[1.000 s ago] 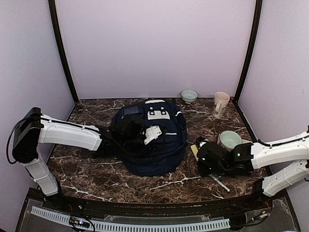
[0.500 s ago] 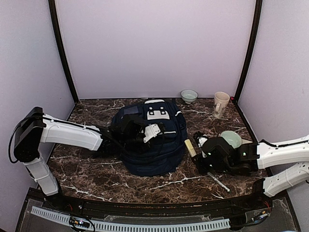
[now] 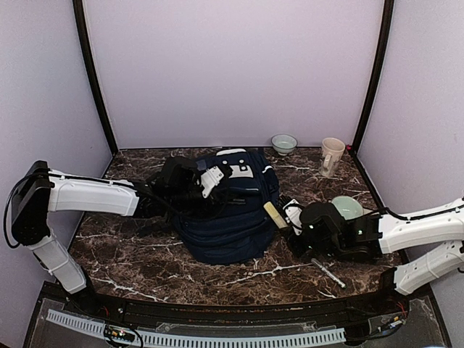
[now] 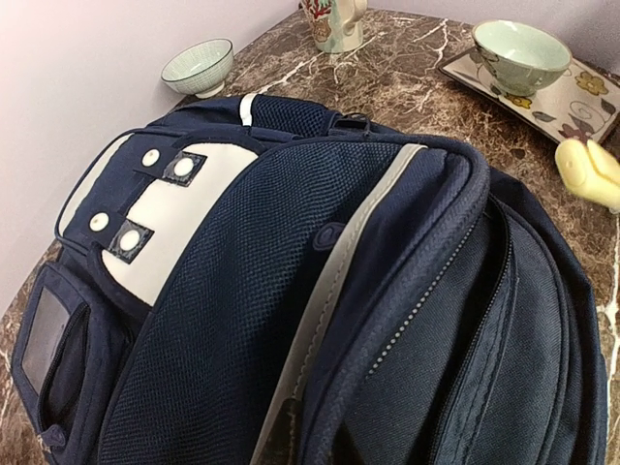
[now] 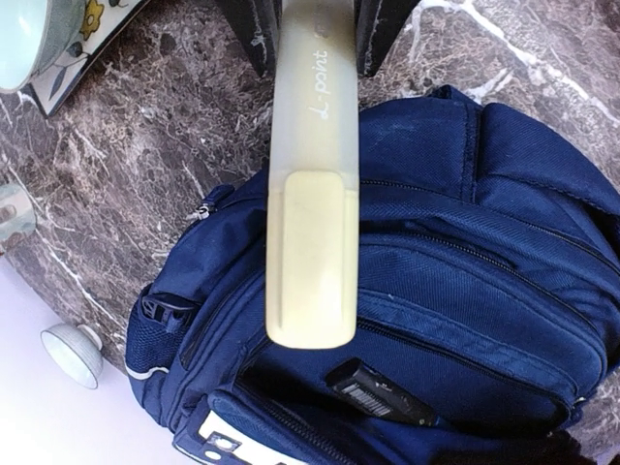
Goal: Pack the student bag
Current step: Place the pen in the upper front pocket of the bag.
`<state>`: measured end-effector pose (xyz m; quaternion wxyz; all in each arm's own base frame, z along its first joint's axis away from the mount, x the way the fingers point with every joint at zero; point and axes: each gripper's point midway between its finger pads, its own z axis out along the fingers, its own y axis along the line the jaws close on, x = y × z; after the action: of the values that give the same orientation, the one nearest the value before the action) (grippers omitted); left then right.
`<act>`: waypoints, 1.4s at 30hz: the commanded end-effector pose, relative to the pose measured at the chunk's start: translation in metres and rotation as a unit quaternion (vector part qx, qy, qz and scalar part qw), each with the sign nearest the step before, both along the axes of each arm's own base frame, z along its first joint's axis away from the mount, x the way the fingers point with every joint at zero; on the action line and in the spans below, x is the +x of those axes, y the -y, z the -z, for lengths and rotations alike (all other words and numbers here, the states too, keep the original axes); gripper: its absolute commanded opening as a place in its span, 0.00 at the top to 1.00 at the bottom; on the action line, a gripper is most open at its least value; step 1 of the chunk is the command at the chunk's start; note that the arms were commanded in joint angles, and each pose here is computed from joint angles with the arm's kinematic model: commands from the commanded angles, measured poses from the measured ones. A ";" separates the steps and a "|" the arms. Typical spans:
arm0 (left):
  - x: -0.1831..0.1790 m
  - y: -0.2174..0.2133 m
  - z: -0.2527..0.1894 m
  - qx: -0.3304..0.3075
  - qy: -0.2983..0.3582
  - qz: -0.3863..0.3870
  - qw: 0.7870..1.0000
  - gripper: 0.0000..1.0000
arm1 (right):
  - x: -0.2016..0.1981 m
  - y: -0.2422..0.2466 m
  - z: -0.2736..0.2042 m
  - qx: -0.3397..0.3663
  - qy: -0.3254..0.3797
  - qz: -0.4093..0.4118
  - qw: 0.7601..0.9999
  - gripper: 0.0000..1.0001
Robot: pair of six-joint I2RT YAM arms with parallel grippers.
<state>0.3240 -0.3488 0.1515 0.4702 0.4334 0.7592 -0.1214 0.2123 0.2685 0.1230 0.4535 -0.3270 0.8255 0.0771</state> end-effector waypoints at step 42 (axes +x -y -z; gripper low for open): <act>-0.021 0.006 -0.035 -0.136 -0.088 0.038 0.986 1.00 | 0.060 -0.079 -0.035 -0.365 0.175 -0.133 0.905 1.00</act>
<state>0.3061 -0.3490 0.1610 0.4391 0.3889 0.7707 -0.2488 0.2711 0.3431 0.1502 0.4252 -0.5736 0.6695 -0.2050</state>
